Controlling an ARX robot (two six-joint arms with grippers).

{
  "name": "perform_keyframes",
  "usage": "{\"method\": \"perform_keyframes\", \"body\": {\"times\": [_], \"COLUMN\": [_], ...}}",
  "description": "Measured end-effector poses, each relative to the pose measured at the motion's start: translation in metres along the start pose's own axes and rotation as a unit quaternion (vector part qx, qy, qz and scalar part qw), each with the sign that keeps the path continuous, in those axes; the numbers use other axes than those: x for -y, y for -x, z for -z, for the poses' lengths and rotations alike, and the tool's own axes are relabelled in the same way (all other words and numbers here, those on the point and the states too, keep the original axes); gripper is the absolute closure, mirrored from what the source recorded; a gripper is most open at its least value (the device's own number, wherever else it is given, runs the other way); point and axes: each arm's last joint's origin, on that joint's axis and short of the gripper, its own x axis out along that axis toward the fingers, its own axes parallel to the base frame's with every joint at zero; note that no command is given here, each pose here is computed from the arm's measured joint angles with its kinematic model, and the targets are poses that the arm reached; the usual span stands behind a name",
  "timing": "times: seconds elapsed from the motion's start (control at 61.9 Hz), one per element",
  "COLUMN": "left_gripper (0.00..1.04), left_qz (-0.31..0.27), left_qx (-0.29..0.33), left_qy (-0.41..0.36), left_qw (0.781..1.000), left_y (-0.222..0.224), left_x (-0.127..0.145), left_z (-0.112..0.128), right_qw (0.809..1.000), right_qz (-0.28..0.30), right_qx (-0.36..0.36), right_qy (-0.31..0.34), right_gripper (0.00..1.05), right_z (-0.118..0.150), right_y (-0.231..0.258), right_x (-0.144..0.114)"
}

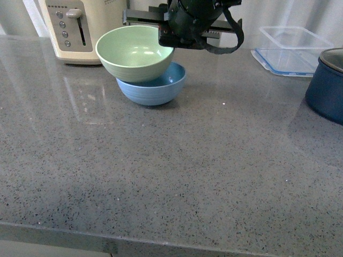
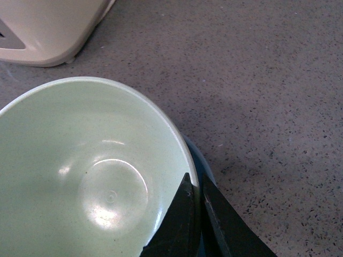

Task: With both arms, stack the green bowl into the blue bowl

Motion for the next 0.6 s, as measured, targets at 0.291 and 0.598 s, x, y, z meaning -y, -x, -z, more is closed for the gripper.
{"method": "perform_keyframes", "body": {"times": [0.291,0.598], "left_gripper": [0.07,0.07], "left_qz": [0.0,0.0], "left_qx": [0.0,0.0], "left_qy": [0.0,0.0], "left_qw": [1.0,1.0], "left_y": [0.0,0.0], "left_x": [0.0,0.0], "left_z": [0.0,0.0], "right_qw": [1.0,0.994], "right_qz": [0.008,-0.076], "right_qx": [0.006,0.073], "right_qy": [-0.006,-0.029], "right_gripper": [0.92,0.44], "right_z": [-0.001,-0.023], "right_y": [-0.005,0.054], "right_x": [0.014,0.022]}}
